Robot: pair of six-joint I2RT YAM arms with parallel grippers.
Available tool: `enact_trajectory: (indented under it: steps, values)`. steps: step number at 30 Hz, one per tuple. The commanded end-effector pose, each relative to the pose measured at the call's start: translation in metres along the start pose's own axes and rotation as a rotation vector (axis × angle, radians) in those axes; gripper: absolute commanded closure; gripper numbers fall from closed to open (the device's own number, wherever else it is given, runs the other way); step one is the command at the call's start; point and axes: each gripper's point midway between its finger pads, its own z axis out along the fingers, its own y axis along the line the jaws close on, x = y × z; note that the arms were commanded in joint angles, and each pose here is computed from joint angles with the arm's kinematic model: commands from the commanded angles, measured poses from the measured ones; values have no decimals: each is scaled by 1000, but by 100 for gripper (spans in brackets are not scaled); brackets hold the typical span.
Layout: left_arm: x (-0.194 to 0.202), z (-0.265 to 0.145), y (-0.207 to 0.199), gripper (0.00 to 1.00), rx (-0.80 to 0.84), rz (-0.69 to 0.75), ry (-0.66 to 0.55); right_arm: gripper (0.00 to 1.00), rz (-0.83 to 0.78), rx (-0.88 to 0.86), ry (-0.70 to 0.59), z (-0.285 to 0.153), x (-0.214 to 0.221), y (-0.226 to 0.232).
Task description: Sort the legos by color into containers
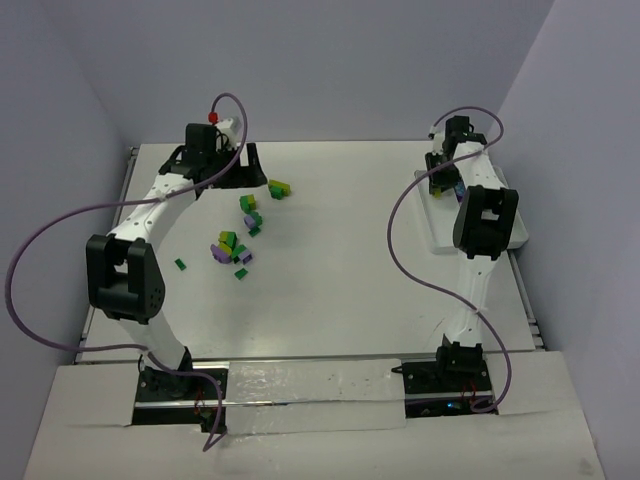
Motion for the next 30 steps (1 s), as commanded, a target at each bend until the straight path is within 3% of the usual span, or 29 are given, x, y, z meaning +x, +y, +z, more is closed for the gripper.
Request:
enact_trajectory:
  steps: [1,4,8,12,17,30]
  values:
    - [-6,4,16,1,-78,50,16,57,9,42,-51,-3,-19,-7]
    - [2,7,35,1,-154,74,36,38,11,40,-51,-4,-19,-5]
    - [4,9,57,3,-211,64,41,25,3,31,-61,-15,-22,1]
    - [-3,18,51,6,-162,85,37,13,-3,14,-97,-34,-31,11]
    - [-14,30,44,7,-78,238,44,0,-10,-27,-156,-70,-42,27]
    - [8,75,50,8,101,563,218,0,-33,-162,-238,-132,-54,71]
